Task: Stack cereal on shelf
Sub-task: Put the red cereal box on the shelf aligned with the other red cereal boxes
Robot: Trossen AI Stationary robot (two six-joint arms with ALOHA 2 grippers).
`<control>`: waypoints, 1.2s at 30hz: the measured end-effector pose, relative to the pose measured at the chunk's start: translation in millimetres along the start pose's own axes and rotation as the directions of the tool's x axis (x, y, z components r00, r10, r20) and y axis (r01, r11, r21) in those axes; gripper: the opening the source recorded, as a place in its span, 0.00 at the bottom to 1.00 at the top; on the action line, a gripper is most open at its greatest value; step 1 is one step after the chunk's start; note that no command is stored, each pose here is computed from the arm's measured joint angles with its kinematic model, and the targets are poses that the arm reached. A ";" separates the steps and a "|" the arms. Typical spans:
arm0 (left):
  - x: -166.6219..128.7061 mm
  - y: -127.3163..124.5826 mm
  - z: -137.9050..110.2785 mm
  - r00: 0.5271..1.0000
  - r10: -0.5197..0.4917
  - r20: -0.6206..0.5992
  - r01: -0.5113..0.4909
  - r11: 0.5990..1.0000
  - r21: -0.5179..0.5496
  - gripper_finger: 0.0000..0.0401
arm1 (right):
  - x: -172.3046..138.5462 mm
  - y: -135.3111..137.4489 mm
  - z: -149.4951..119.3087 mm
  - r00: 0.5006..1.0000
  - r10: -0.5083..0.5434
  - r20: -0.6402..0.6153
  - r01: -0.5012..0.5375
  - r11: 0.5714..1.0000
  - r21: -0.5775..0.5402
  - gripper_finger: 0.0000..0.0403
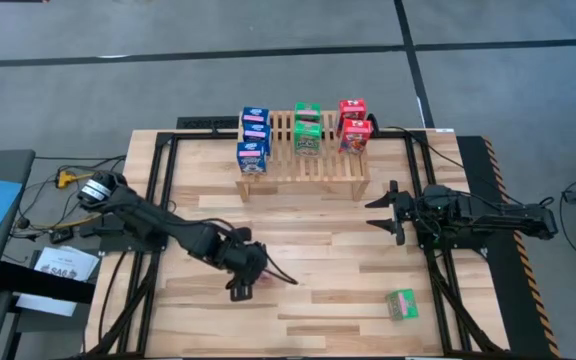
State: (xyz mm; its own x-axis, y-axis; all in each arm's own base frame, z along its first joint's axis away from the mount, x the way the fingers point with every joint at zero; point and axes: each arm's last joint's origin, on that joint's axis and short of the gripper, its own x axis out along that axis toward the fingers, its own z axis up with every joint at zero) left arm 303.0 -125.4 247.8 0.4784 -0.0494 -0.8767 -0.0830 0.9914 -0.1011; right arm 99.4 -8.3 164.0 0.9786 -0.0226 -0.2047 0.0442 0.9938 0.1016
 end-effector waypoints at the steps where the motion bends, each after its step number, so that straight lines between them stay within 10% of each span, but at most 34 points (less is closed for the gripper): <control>1: 0.2 1.0 2.1 1.000 -0.004 0.014 0.004 1.000 0.005 0.42 | 0.0 0.0 0.0 1.000 0.000 0.000 0.000 1.000 0.000 0.65; 24: -2.2 -1.1 29.2 0.962 -0.102 0.251 0.059 0.983 0.175 0.42 | 0.1 1.8 0.5 0.998 0.056 0.004 -0.056 0.997 0.046 0.66; 36: -8.5 -6.8 45.1 0.896 -0.161 0.413 0.072 0.972 0.224 0.42 | -0.1 4.9 1.9 0.987 0.159 0.016 -0.159 0.986 0.041 0.97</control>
State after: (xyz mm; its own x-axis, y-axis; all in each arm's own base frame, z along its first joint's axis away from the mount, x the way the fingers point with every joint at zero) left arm 338.9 -126.3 277.1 0.8034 -0.1542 -0.5751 0.1497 0.9872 -0.0555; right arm 99.9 -3.7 166.3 0.9763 0.1336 -0.1703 -0.1039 0.9795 0.1724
